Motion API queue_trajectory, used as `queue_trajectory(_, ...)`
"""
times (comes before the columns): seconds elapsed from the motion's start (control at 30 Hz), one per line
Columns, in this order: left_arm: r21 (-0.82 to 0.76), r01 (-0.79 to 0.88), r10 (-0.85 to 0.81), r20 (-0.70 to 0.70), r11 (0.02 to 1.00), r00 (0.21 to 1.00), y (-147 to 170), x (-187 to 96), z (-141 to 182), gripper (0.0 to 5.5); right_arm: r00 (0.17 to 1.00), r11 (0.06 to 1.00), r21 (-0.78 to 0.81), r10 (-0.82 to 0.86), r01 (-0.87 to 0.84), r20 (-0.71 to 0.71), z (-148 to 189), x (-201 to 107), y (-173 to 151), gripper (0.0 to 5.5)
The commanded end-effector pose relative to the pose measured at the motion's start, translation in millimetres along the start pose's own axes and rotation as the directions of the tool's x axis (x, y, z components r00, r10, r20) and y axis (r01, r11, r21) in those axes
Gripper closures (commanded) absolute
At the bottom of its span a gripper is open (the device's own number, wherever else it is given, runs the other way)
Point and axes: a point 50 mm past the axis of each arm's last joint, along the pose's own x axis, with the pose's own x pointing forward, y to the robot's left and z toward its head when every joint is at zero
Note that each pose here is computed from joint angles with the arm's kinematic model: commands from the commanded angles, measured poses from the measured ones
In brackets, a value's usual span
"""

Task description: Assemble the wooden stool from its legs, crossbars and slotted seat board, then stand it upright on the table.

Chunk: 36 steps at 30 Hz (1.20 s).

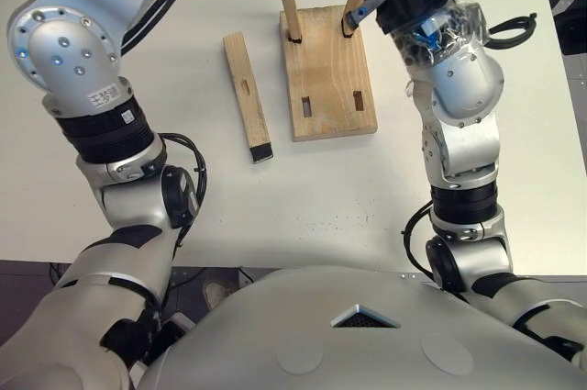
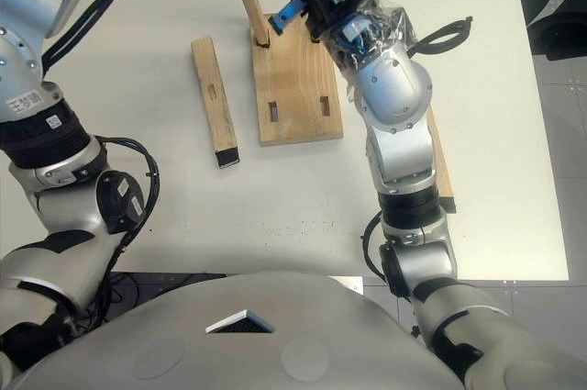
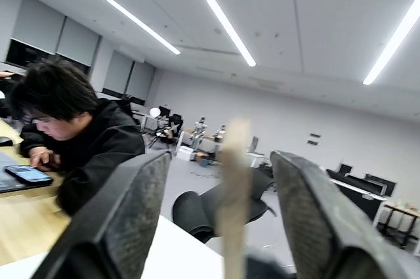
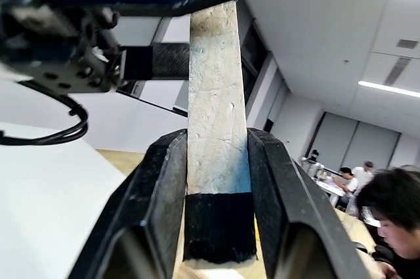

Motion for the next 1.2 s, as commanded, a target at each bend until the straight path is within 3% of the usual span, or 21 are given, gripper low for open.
queue_trajectory(0.03,-0.029,0.019,-0.019,-0.010,0.999,1.000,-3.7,-3.6,-4.3,3.22,0.999,0.999,-0.001,0.038,-0.038,-0.019,-4.0,-1.2,-3.4,4.20)
queue_trajectory(0.47,-0.040,-0.023,0.025,0.043,0.999,0.999,2.1,-5.8,-10.0,5.04,0.995,0.996,-0.007,0.089,-0.089,-0.037,-10.3,1.0,-3.5,4.20)
queue_trajectory(0.67,0.014,-0.124,0.124,0.034,0.992,0.992,15.3,-15.4,-16.0,5.14,0.989,0.990,0.030,0.137,-0.136,-0.057,-12.5,1.5,5.1,4.20)
queue_trajectory(0.7,0.015,-0.132,0.131,0.037,0.991,0.991,16.5,-15.9,-16.7,5.14,0.987,0.989,0.035,0.148,-0.146,-0.068,-14.0,1.1,6.3,3.81)
queue_trajectory(1.1,0.013,-0.128,0.127,0.038,0.992,0.991,16.5,-15.8,-18.1,5.14,0.969,0.994,0.021,0.108,-0.106,-0.221,-34.1,2.9,-0.5,1.71)
queue_trajectory(1.2,0.034,-0.133,0.132,0.032,0.990,0.991,17.1,-15.6,-19.2,5.14,0.964,0.994,0.028,0.114,-0.110,-0.239,-36.1,3.9,0.9,2.12)
